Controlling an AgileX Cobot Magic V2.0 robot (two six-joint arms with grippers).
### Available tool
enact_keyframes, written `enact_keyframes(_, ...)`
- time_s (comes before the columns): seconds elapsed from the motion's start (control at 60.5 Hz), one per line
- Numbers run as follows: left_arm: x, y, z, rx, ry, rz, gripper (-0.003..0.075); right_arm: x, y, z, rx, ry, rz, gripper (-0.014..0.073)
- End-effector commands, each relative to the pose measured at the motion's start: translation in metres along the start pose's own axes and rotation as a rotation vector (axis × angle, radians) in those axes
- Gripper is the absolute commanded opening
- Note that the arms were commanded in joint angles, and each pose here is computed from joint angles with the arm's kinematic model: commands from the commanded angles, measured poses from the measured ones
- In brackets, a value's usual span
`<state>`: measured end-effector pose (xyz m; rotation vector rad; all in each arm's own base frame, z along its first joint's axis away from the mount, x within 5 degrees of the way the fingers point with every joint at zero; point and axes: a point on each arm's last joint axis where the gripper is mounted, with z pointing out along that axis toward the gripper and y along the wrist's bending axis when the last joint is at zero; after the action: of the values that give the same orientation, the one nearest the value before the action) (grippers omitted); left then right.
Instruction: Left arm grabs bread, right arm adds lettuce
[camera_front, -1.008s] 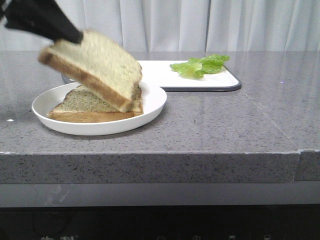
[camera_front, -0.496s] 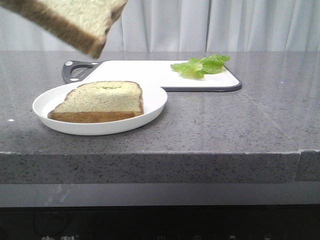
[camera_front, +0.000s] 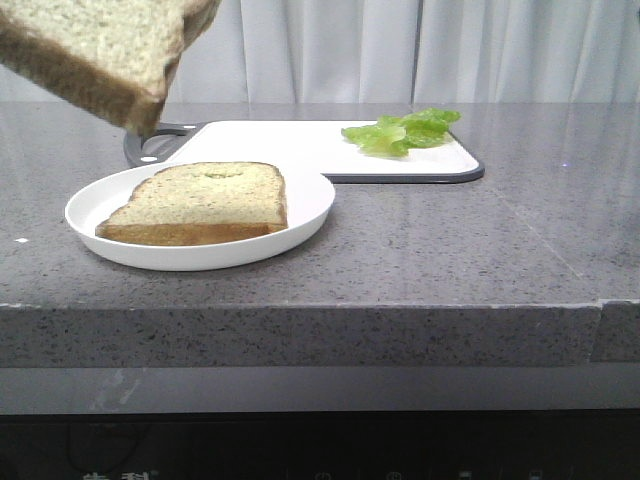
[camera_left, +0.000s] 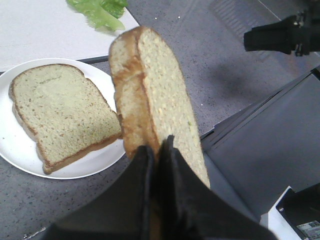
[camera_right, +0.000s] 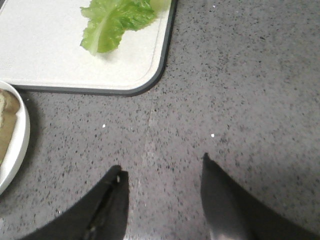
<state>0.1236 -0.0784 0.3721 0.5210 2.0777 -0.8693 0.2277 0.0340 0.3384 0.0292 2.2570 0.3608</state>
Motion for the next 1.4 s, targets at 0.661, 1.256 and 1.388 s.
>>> enact_keyframes(0.661, -0.01, -0.005, -0.005, 0.004, -0.077, -0.008, -0.002, -0.117, 0.004, 0.159, -0.156, 0.012, 0.179, 0.0362)
enact_keyframes(1.256, -0.01, -0.005, -0.005, 0.004, -0.077, -0.008, -0.002, -0.131, 0.001, 0.227, -0.231, 0.057, 0.242, 0.0362)
enact_keyframes(1.388, -0.01, -0.005, -0.005, 0.004, -0.077, -0.008, -0.002, -0.128, 0.001, 0.23, -0.233, 0.076, 0.242, 0.0361)
